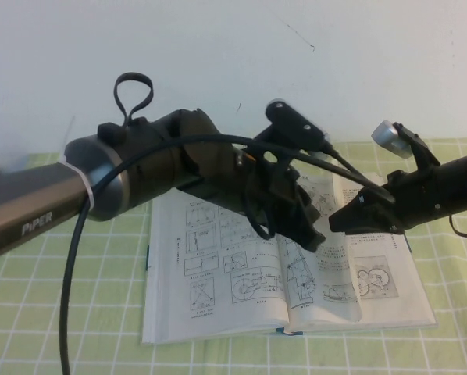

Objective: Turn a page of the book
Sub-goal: Open the closed book

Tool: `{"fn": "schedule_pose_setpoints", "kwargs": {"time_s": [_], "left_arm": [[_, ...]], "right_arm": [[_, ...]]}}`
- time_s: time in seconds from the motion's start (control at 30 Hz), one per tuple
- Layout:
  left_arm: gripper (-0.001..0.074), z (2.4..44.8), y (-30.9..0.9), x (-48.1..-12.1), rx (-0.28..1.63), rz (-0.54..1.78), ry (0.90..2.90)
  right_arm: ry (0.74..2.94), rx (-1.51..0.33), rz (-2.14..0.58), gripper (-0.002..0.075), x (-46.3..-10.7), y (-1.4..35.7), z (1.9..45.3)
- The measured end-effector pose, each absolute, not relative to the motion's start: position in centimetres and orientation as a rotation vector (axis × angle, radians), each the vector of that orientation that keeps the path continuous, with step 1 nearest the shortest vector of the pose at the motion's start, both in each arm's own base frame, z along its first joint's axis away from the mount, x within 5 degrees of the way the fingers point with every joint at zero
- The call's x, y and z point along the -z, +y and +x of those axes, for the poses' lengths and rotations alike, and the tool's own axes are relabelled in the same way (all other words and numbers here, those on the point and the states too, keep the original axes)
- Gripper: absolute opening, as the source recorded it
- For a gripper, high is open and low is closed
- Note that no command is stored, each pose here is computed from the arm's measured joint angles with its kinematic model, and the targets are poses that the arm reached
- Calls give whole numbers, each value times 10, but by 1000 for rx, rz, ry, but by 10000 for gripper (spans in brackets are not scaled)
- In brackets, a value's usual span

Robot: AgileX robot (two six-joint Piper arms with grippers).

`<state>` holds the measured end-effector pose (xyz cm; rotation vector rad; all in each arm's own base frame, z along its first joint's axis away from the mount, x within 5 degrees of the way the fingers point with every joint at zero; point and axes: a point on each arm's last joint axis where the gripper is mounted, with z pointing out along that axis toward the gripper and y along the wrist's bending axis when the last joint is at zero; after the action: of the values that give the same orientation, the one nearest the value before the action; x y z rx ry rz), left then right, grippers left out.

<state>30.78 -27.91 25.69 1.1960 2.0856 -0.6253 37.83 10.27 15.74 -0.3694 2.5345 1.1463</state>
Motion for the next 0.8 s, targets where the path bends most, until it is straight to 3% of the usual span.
{"fn": "schedule_pose_setpoints", "kwargs": {"time_s": [0.4,0.8], "left_arm": [[-4,224,-340,-283,691,1471,1830],[-4,216,-376,-234,590,1519,1804]], "right_arm": [[2524,-1131,-393,281,-157,102,379],[2507,-1118,-434,281,-157,102,379]]}}
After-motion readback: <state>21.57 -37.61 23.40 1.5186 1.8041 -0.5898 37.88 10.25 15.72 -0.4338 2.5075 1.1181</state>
